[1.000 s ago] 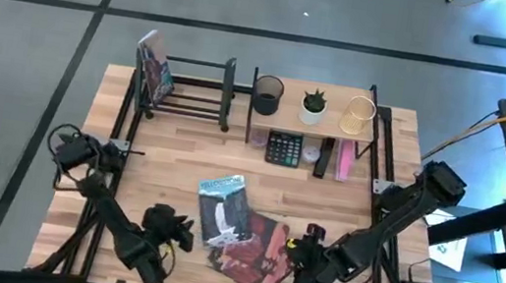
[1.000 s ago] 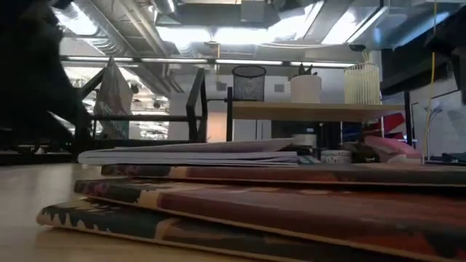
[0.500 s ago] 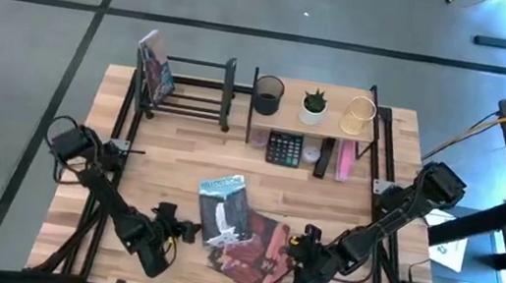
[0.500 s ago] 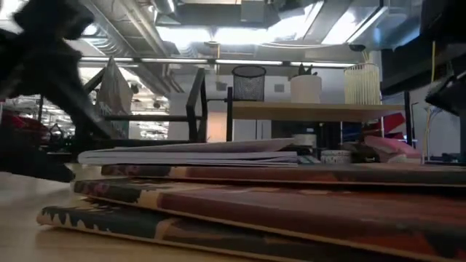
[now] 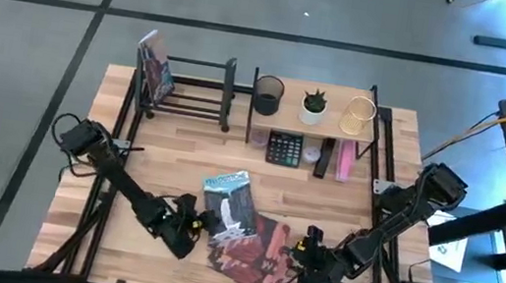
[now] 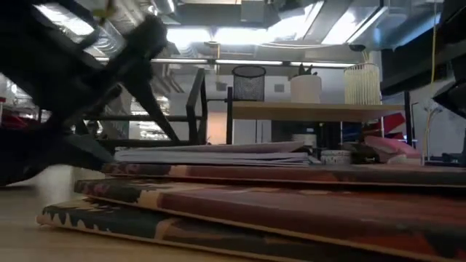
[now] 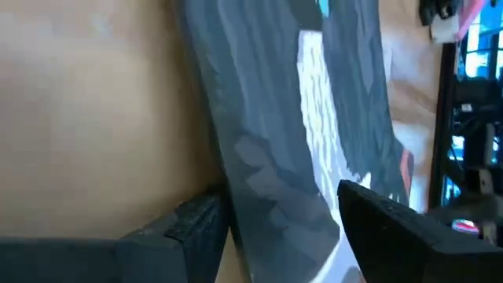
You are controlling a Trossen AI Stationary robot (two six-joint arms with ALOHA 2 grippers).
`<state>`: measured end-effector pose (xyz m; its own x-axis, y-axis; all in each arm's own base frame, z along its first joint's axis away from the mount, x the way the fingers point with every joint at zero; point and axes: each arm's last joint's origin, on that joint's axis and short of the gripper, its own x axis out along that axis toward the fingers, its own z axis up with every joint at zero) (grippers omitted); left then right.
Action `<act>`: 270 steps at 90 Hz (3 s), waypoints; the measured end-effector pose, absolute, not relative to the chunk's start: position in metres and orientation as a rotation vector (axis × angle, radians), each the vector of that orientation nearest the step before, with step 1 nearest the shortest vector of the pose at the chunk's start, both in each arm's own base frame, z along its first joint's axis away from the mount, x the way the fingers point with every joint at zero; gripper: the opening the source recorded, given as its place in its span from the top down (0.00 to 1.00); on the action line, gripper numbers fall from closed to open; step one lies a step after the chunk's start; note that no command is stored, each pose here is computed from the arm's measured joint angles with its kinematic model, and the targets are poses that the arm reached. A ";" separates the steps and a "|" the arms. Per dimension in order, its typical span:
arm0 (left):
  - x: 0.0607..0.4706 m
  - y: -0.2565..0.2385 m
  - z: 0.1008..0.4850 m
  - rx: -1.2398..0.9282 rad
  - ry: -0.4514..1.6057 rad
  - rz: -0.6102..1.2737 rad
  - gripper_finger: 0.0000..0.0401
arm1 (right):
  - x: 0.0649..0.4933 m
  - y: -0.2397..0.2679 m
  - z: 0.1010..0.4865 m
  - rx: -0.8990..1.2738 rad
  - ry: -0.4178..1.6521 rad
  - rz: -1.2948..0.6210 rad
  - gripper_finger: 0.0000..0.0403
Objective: Stock shelves
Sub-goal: Put the blue book on the book shelf
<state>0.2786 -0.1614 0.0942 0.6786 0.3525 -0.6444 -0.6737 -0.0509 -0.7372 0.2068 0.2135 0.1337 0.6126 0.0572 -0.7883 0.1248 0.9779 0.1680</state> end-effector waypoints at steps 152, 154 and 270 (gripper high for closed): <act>0.236 -0.077 0.363 0.025 0.016 1.139 1.00 | 0.203 0.224 0.136 0.276 0.828 -0.043 0.46; 0.235 -0.070 0.364 0.031 0.020 1.164 1.00 | 0.203 0.224 0.137 0.276 0.824 -0.046 0.46; 0.172 0.066 0.254 -0.309 0.122 1.724 0.99 | 0.206 0.228 0.139 0.314 0.797 -0.019 0.46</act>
